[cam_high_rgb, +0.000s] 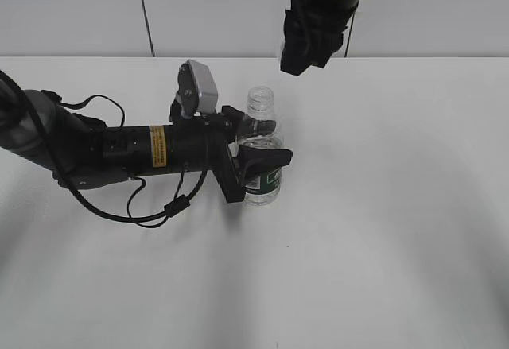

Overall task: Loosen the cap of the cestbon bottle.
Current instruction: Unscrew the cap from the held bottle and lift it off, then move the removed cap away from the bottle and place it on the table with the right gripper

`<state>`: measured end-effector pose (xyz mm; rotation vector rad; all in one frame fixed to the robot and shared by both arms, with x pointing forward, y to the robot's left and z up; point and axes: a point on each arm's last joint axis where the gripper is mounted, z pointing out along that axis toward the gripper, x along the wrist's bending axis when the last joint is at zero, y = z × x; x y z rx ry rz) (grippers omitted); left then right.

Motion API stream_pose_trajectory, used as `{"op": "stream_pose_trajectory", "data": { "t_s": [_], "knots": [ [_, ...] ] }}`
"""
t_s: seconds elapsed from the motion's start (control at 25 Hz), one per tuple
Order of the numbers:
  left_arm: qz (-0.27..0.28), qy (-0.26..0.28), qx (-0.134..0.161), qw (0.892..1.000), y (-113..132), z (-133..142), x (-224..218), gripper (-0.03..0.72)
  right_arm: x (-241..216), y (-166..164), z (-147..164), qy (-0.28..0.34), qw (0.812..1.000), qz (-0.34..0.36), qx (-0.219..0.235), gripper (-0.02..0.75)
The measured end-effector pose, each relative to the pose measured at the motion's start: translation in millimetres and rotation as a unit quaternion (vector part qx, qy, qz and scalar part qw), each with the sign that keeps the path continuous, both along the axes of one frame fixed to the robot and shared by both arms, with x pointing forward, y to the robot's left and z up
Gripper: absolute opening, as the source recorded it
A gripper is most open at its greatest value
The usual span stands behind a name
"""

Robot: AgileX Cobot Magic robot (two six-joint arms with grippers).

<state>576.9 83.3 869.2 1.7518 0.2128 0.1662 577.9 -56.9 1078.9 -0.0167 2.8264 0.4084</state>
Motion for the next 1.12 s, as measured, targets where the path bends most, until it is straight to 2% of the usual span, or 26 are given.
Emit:
{"op": "stream_pose_trajectory", "data": {
  "t_s": [0.12,0.24,0.32,0.4,0.52,0.68,0.8,0.92,1.12],
  "knots": [
    [0.001,0.0,0.0,1.0,0,0,0,0.399,10,-14,0,0.019,0.993,-0.117,0.021,0.29],
    [0.001,0.0,0.0,1.0,0,0,0,0.399,26,-39,1,0.036,0.967,-0.247,0.055,0.29],
    [0.002,0.0,-0.001,1.0,0,0,0,0.399,38,-61,1,0.047,0.94,-0.328,0.076,0.29],
    [0.003,0.001,-0.002,1.0,0,0,0,0.399,50,-87,-1,0.058,0.904,-0.412,0.097,0.29],
    [0.003,0.002,-0.002,1.0,0,0,1,0.399,59,-123,-21,0.08,0.852,-0.507,0.106,0.29],
    [0.004,0.002,-0.002,1.0,0,0,1,0.399,59,-162,-59,0.106,0.8,-0.583,0.098,0.29],
    [0.004,0.002,-0.002,1.0,0,0,1,0.399,54,-182,-80,0.121,0.773,-0.616,0.088,0.29],
    [0.004,0.002,-0.002,1.0,0,0,1,0.399,49,-193,-94,0.127,0.76,-0.632,0.085,0.29],
    [0.006,0.003,-0.003,1.0,0,0,1,0.399,45,-196,-119,0.126,0.755,-0.638,0.088,0.29]
  ]
}}
